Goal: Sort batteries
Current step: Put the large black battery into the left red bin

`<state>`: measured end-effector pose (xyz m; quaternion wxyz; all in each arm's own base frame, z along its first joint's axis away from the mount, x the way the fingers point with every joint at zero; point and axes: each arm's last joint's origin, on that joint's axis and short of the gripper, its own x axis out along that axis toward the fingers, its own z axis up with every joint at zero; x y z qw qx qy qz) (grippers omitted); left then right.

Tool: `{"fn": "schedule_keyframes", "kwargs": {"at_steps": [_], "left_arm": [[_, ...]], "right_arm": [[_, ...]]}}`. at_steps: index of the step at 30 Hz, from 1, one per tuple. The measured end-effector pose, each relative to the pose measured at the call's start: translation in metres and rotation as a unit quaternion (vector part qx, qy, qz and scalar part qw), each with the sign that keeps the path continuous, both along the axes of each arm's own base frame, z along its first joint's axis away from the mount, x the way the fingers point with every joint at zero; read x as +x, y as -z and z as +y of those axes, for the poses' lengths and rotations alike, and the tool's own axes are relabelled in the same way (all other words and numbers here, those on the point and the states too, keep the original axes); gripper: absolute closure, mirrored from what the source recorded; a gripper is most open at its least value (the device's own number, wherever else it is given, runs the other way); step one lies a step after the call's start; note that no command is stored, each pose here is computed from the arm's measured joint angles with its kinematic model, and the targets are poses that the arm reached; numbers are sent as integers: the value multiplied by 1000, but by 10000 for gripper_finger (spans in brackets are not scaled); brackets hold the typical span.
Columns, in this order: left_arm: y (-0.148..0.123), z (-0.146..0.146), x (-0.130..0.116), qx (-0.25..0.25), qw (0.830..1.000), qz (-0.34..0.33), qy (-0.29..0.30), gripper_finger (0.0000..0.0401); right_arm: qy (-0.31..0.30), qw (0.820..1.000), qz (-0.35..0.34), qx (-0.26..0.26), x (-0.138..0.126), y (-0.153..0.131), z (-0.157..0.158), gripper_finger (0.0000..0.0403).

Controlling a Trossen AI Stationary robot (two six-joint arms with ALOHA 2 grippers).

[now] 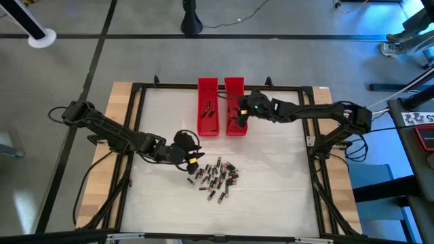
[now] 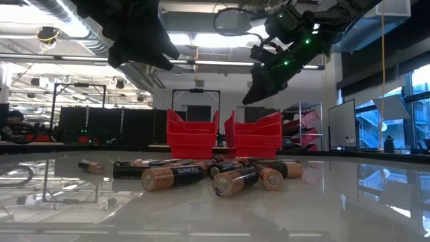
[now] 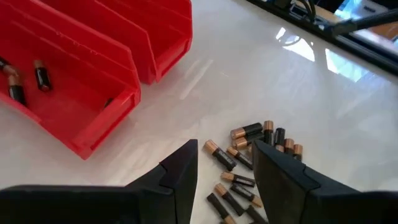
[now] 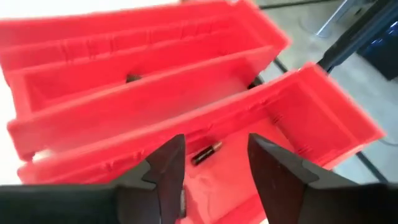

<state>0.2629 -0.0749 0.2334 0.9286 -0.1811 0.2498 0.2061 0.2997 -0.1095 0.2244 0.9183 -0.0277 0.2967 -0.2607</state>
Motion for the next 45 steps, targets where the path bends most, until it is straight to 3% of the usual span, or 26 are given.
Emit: {"fn": "schedule_keyframes", "kwargs": {"at_steps": [5, 11, 16, 21, 23, 27, 30, 35, 45], "left_arm": [[2, -1, 1, 39, 999, 17, 26, 261], [13, -4, 6, 90, 989, 64, 97, 261], [28, -9, 7, 50, 979, 115, 164, 261], [43, -12, 8, 43, 972, 154, 171, 261], [46, -12, 11, 51, 970, 157, 177, 261], [55, -12, 17, 61, 968, 159, 183, 261], [60, -13, 21, 68, 967, 158, 188, 261], [65, -13, 25, 70, 966, 160, 188, 261], [65, -7, 27, 57, 972, 153, 167, 261]], "right_arm": [[-44, 998, -42, 15, -2, -16, 9, 224], [-188, 977, -85, 57, 2, -33, 51, 224], [-315, 941, -65, 110, 13, -21, 104, 224], [-374, 919, -14, 127, 22, 6, 149, 224], [-367, 922, 2, 127, 25, 16, 160, 223], [-286, 949, 19, 132, 27, 31, 169, 223], [-237, 960, 28, 147, 27, 38, 172, 223], [-186, 961, 32, 203, 24, 43, 173, 223], [-112, 970, 51, 208, 18, 55, 186, 223]]}}
